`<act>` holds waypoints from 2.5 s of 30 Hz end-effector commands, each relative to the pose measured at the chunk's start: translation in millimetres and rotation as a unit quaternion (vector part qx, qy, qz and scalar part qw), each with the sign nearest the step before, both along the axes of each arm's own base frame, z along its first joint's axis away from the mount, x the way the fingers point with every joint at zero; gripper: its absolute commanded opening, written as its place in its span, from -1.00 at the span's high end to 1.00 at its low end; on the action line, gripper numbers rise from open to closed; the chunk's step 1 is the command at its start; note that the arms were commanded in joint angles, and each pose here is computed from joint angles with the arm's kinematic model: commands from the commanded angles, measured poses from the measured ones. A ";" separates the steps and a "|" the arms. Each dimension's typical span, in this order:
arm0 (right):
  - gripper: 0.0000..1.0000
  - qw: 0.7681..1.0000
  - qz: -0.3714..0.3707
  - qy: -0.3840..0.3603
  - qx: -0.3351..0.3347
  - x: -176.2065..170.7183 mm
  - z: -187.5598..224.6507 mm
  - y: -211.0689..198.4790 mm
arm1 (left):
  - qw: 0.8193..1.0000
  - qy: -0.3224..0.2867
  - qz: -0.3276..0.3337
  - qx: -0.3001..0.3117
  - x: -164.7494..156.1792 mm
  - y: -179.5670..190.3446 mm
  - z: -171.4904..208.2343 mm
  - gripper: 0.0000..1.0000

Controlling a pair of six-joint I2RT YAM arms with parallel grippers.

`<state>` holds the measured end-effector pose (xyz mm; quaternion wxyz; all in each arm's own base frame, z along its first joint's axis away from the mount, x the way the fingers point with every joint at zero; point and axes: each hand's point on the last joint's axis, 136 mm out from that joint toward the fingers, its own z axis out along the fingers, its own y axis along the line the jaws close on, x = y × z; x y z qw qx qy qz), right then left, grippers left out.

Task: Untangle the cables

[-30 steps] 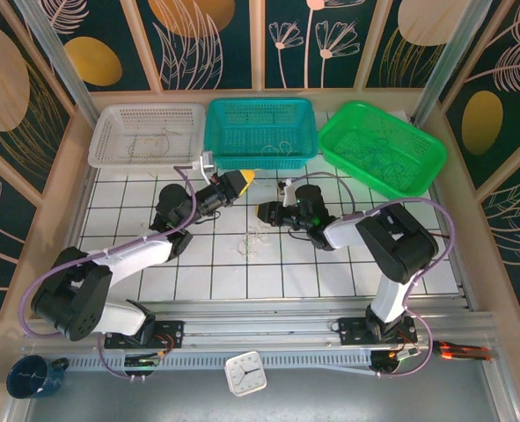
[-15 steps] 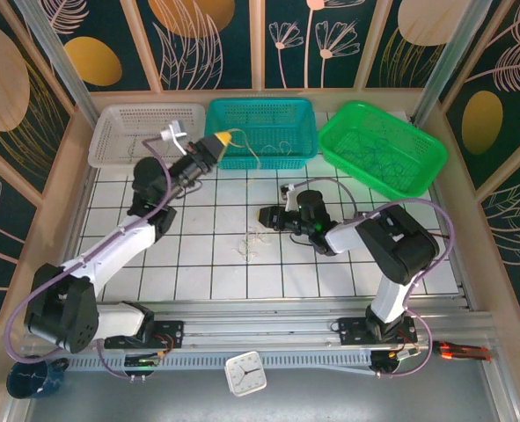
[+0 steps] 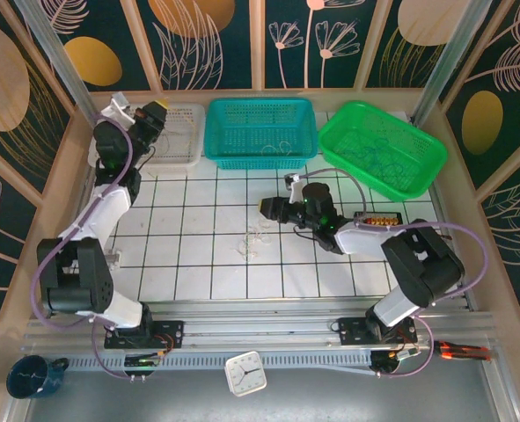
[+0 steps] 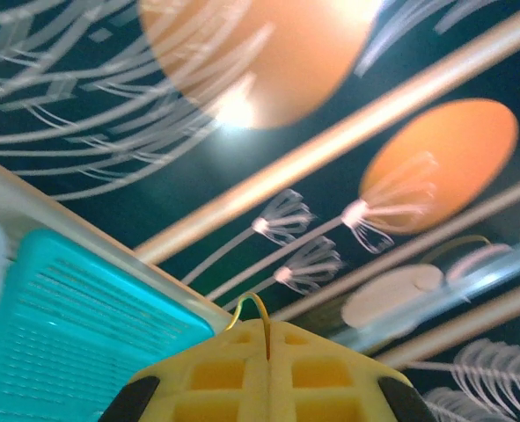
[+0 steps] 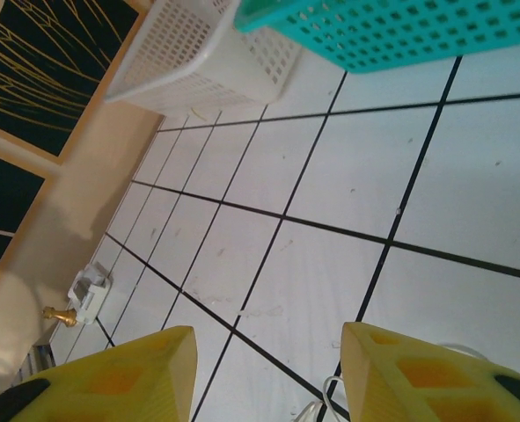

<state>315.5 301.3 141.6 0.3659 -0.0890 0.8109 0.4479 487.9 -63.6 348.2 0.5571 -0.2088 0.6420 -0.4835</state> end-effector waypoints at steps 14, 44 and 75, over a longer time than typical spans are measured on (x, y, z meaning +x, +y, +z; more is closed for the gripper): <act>0.01 0.993 -0.087 -0.024 -0.080 -9.6 28.6 -49.5 | 0.965 0.143 0.150 0.162 100.8 91.5 -95.2 0.77; -0.13 0.990 -0.050 0.079 -0.104 -42.3 -48.0 -11.2 | 0.984 0.118 -0.078 0.105 -73.3 -68.0 -113.8 -0.98; 0.88 0.978 -0.115 0.140 -0.099 -12.4 -75.4 -1.7 | 0.981 0.126 -0.111 0.098 -126.6 -98.6 -138.3 -0.98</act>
